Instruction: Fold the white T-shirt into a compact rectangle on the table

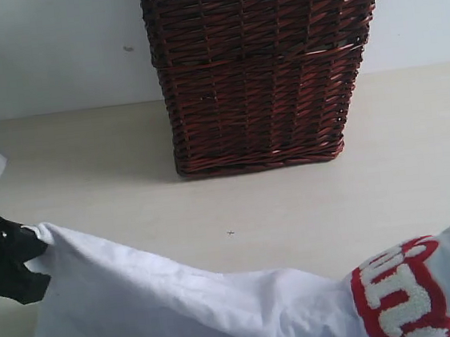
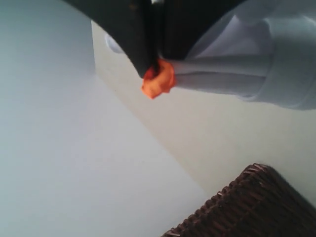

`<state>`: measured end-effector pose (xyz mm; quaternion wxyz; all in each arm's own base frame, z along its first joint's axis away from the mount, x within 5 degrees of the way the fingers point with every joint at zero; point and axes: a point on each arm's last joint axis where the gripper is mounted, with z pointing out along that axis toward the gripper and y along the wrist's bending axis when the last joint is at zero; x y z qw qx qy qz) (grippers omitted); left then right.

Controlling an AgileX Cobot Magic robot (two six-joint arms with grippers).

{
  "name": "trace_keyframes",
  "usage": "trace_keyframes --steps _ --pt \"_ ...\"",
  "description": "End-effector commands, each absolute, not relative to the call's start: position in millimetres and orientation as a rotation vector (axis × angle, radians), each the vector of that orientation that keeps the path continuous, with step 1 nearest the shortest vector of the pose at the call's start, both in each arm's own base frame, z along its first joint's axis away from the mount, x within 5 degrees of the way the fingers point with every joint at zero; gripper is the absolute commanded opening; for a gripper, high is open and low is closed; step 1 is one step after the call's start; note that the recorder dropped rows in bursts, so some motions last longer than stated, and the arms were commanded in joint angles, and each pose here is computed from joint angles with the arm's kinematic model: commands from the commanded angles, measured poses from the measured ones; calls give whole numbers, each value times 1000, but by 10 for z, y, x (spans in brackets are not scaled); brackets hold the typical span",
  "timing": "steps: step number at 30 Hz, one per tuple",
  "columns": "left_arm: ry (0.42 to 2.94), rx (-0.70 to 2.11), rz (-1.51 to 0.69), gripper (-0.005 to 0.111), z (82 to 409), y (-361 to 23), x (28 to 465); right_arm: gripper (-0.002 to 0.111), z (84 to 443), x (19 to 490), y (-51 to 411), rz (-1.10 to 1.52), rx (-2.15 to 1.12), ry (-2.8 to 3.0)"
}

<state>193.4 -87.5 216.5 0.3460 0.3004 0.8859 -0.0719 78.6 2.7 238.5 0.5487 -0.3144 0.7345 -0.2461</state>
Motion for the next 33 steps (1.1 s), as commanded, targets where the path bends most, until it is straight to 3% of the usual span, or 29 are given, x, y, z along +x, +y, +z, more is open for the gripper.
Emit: trace_keyframes --steps 1,9,18,29,33 --pt "2315 755 -166 0 2040 -892 2046 0 2388 929 -105 -570 -594 1790" --pt "2331 723 -103 0 1742 -942 2304 0 2035 1422 -372 -393 -579 2109" --pt "2200 948 18 0 1743 -1178 2942 0 2208 2189 -664 -243 -563 2154" --pt "2247 978 16 0 1595 -1233 3074 0 2062 2699 -1004 -296 -458 2247" --pt "2241 974 19 0 1564 -1238 3092 15 1970 2795 -1051 -274 -444 2273"
